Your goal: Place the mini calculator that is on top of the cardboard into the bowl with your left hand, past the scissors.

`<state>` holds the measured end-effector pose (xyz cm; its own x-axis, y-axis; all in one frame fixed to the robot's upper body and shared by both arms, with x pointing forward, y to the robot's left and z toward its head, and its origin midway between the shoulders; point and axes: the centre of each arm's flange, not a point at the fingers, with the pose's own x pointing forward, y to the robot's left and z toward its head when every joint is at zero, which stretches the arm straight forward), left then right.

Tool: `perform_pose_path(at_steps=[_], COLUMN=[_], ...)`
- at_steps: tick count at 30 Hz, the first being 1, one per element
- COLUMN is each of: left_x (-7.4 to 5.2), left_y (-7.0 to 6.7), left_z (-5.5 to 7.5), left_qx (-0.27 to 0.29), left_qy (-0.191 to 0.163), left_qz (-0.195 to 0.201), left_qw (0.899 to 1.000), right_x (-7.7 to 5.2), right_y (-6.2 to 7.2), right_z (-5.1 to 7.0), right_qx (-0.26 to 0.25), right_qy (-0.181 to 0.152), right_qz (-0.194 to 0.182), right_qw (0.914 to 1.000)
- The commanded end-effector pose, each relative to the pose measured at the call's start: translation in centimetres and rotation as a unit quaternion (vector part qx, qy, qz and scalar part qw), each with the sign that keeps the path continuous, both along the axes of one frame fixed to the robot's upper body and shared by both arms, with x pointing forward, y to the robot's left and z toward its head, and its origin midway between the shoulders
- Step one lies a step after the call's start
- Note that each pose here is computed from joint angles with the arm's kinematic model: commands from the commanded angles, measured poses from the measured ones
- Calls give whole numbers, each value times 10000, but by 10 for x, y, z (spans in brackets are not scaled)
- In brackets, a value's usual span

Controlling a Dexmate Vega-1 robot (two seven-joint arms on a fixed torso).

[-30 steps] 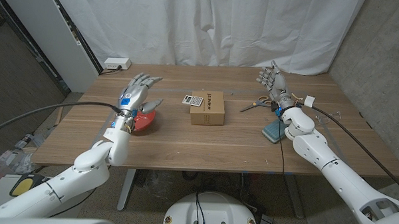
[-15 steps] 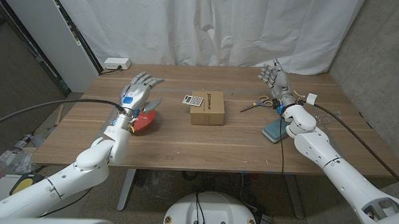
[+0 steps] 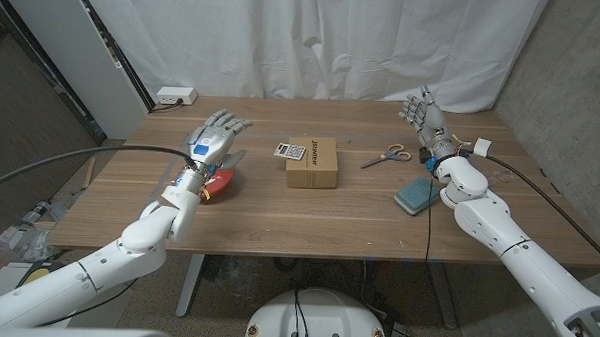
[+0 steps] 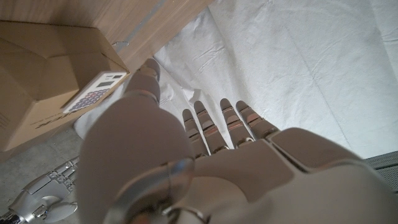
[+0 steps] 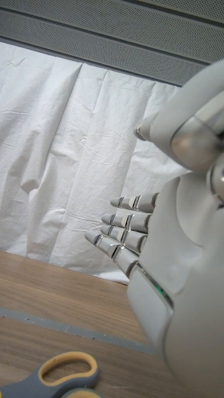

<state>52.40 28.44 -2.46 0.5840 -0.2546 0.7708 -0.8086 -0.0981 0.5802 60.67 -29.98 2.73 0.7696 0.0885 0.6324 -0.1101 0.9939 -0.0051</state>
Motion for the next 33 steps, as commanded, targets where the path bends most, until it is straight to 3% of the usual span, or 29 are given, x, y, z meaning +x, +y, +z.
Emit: perform_pose_path(at_steps=[1, 13, 33], left_x=[12, 15, 29], left_y=[-17, -35, -54], left_z=[-6, -11, -32], left_qx=[274, 349, 166], left_qy=[197, 278, 174], left_qz=[-229, -457, -819], left_qw=[9992, 9980, 9963], right_x=[-7, -11, -21], right_y=[-7, -15, -23], right_z=[3, -1, -6], right_qx=[24, 111, 233], right_qy=[-27, -48, -90], right_qz=[-149, -200, -320], right_qw=[9999, 9997, 9992])
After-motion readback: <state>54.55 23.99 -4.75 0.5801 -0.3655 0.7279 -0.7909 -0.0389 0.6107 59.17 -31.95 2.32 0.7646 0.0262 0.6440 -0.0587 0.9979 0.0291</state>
